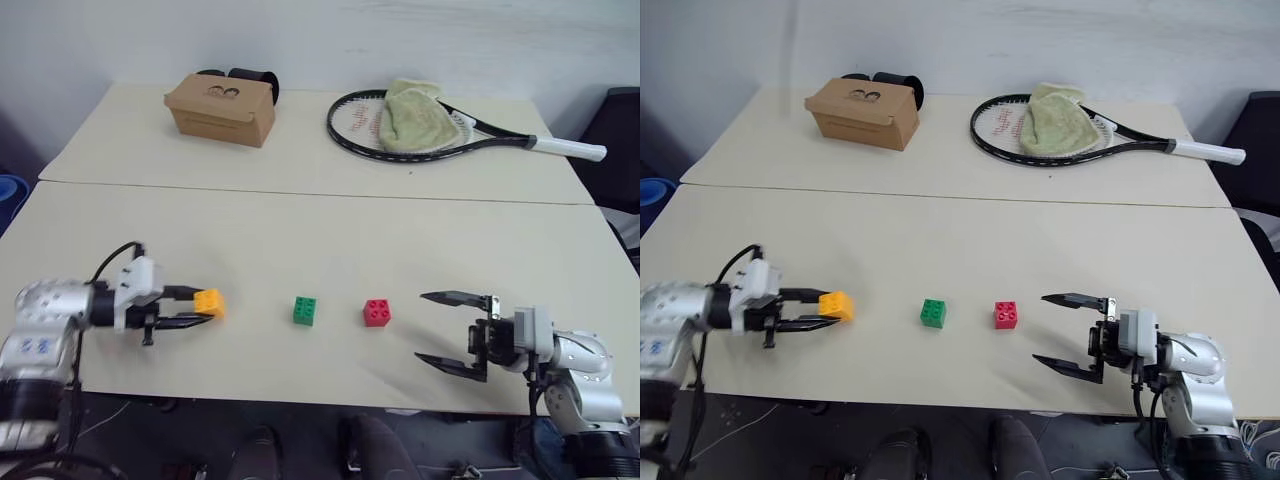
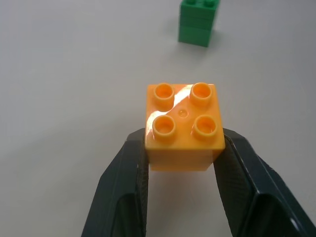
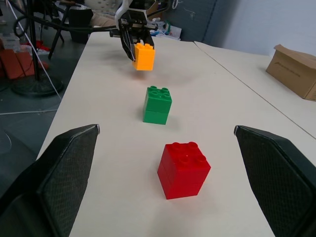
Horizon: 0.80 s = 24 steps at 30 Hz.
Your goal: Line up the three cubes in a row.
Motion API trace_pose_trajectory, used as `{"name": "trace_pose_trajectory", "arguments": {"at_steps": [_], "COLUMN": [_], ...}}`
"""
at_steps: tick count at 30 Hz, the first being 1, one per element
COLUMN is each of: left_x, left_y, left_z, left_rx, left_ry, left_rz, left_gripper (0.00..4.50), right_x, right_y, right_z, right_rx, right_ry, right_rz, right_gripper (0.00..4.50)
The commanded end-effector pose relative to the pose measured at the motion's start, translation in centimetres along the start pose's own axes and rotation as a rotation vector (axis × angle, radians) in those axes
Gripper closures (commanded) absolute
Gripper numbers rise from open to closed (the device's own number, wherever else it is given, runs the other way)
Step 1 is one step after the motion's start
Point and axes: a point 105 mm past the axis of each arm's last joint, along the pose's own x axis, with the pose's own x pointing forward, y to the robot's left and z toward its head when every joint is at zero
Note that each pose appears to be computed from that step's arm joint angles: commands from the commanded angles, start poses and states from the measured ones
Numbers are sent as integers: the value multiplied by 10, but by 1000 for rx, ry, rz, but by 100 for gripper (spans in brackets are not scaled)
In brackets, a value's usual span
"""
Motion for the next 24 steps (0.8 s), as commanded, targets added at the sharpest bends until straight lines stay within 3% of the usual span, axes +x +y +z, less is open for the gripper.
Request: {"name": "trace_pose_trajectory", "arguments": {"at_steps": [1, 15, 16, 18, 20, 23, 24], "left_x": [10, 17, 15, 10, 3, -23, -31], "left_y": [-5, -10, -10, -7, -5, -10, -12], "left_z": [-9, -20, -19, -18, -18, -26, -27], "left_rx": [49, -40, -57, -39, -29, -47, -45], "left_ry": [43, 100, 92, 89, 92, 137, 147], "left_rz": [-149, -292, -283, -258, -226, -165, -146], "left_gripper": [302, 302, 246, 209, 138, 66, 66], "right_x": [-6, -9, -9, -6, -5, -6, -6], "right_y": [-5, 3, 2, 0, -2, -5, -5], "right_z": [7, 24, 24, 23, 23, 23, 23], "right_rx": [-27, -32, -32, -32, -33, -35, -36], "right_ry": [14, 27, 26, 24, 21, 17, 19], "right_rz": [-26, -76, -75, -70, -64, -61, -58], "right_gripper": [0, 0, 0, 0, 0, 0, 0]}}
